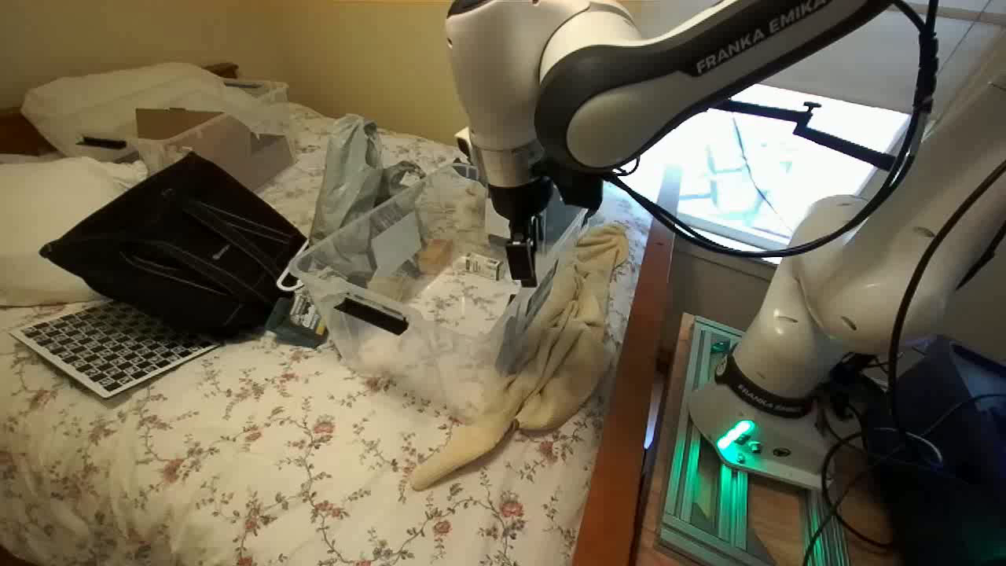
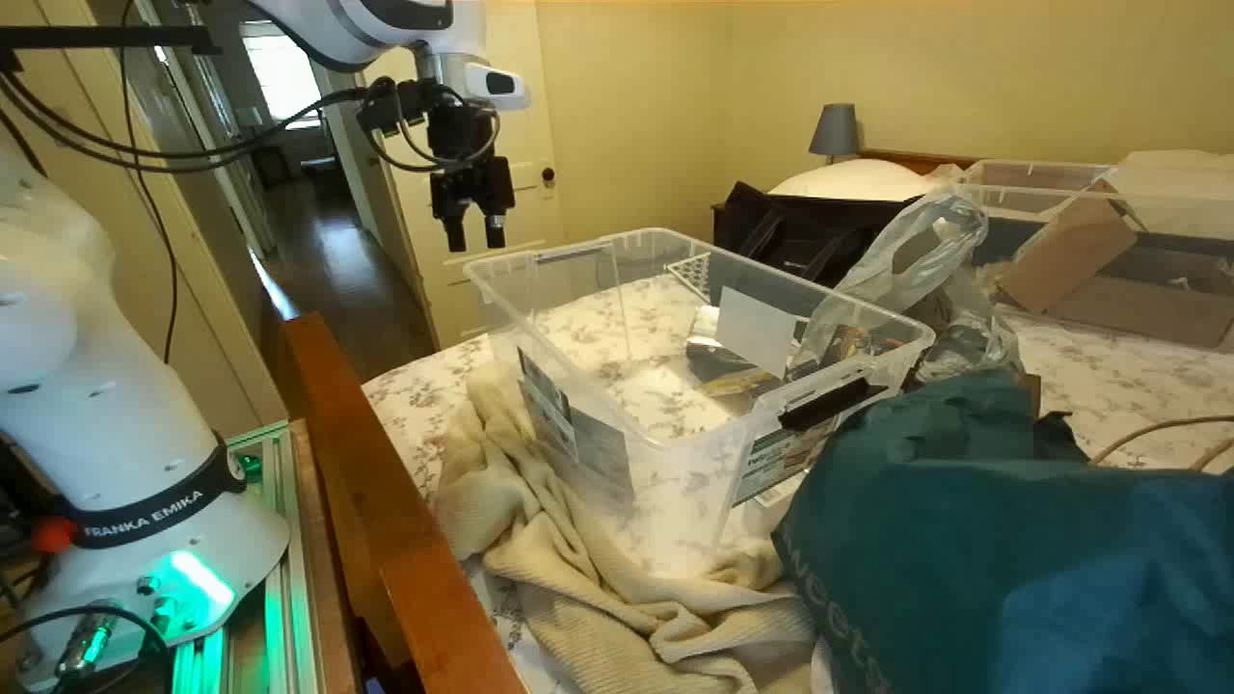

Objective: Remove the black pack from the clear bowl and put it on the bed

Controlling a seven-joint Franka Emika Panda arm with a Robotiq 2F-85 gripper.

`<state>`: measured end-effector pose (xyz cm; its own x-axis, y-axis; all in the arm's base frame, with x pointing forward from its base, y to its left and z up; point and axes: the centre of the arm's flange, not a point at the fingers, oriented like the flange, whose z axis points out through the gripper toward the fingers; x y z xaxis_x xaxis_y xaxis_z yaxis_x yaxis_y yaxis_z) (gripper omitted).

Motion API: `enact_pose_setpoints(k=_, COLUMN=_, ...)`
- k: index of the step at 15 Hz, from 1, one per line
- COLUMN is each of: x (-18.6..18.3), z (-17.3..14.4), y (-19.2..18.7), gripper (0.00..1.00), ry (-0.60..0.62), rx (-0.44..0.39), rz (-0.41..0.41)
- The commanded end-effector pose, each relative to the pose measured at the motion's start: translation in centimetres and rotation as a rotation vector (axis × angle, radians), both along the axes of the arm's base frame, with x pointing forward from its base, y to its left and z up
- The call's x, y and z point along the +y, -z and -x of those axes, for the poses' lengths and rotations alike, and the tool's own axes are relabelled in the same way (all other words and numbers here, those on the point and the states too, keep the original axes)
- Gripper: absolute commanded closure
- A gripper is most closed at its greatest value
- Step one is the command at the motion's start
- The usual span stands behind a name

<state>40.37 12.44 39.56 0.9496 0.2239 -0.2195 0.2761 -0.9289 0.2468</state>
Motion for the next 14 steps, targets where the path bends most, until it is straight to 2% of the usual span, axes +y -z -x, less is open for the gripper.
enact_pose_setpoints(k=1, x=0.0, z=0.0, y=0.0, gripper=0.0, ry=0.0, rx=0.0, rz=0.0)
enact_pose_setpoints(k=6, x=0.0, z=0.0, y=0.0, gripper=0.0, ry=0.0, rx=0.0, rz=0.0)
enact_pose_setpoints(k=8, x=0.0, z=-1.7, y=-0.7, gripper=0.0, ry=0.151, rx=0.0, rz=-0.066)
enact_pose_setpoints(k=14, x=0.0, z=-6.8, y=-2.8, gripper=0.0, ry=0.436, rx=-0.059, rz=-0.168)
